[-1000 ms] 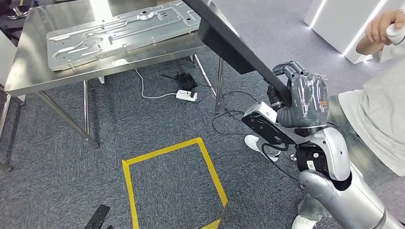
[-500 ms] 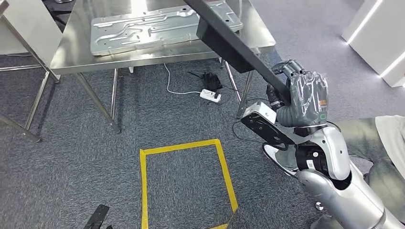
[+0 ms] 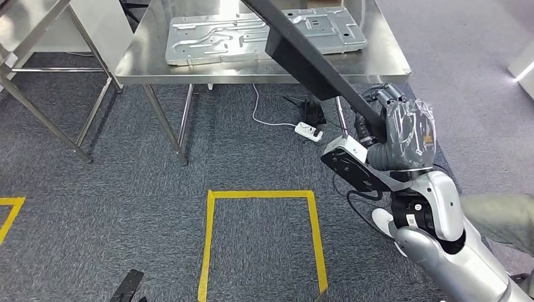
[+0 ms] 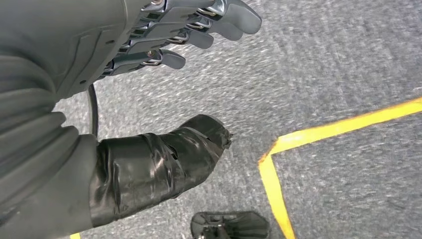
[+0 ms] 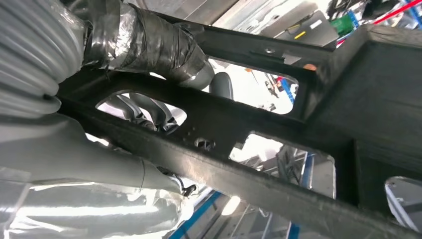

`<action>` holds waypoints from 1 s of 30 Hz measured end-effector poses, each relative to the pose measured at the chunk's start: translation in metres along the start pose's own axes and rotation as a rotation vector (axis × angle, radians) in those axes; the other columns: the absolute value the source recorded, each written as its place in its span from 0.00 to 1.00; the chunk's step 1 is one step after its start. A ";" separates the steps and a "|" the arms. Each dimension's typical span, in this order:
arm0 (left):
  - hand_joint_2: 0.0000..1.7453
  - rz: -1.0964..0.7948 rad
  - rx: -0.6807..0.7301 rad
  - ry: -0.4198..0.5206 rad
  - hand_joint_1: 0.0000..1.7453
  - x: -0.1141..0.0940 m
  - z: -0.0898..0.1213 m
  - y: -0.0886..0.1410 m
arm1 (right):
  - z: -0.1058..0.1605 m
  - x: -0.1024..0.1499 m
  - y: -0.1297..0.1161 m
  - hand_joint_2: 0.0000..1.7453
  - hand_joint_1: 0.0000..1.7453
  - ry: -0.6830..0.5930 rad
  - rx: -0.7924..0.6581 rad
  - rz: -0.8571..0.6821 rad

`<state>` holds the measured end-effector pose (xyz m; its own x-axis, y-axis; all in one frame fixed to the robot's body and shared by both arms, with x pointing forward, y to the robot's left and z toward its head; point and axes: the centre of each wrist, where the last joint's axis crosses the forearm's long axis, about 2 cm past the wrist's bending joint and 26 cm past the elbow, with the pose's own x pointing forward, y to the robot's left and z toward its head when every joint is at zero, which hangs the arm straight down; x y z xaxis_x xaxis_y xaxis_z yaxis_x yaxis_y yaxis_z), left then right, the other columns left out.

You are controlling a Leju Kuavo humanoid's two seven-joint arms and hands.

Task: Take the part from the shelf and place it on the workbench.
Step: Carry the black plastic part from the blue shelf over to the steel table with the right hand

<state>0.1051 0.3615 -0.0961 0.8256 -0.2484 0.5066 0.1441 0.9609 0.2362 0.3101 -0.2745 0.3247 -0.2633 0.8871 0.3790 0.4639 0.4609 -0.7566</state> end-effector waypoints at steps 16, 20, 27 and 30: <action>1.00 -0.002 -0.021 -0.008 0.00 -0.002 0.001 0.000 | 0.002 -0.003 0.000 1.00 1.00 0.013 -0.010 -0.011; 1.00 -0.002 -0.028 -0.008 0.00 -0.001 0.000 0.000 | 0.001 -0.004 -0.002 1.00 1.00 0.016 -0.018 -0.012; 1.00 -0.009 -0.037 -0.009 0.00 0.000 0.000 -0.001 | 0.002 -0.006 -0.001 1.00 1.00 0.020 -0.016 -0.012; 1.00 -0.009 -0.038 -0.008 0.00 0.000 0.000 -0.001 | 0.002 -0.006 -0.002 1.00 1.00 0.021 -0.017 -0.012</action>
<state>0.1045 0.3610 -0.0964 0.8201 -0.2577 0.5109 0.1722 0.9626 0.2092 0.3095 -0.2805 0.3228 -0.2517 0.8817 0.3990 0.4751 0.4717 -0.7428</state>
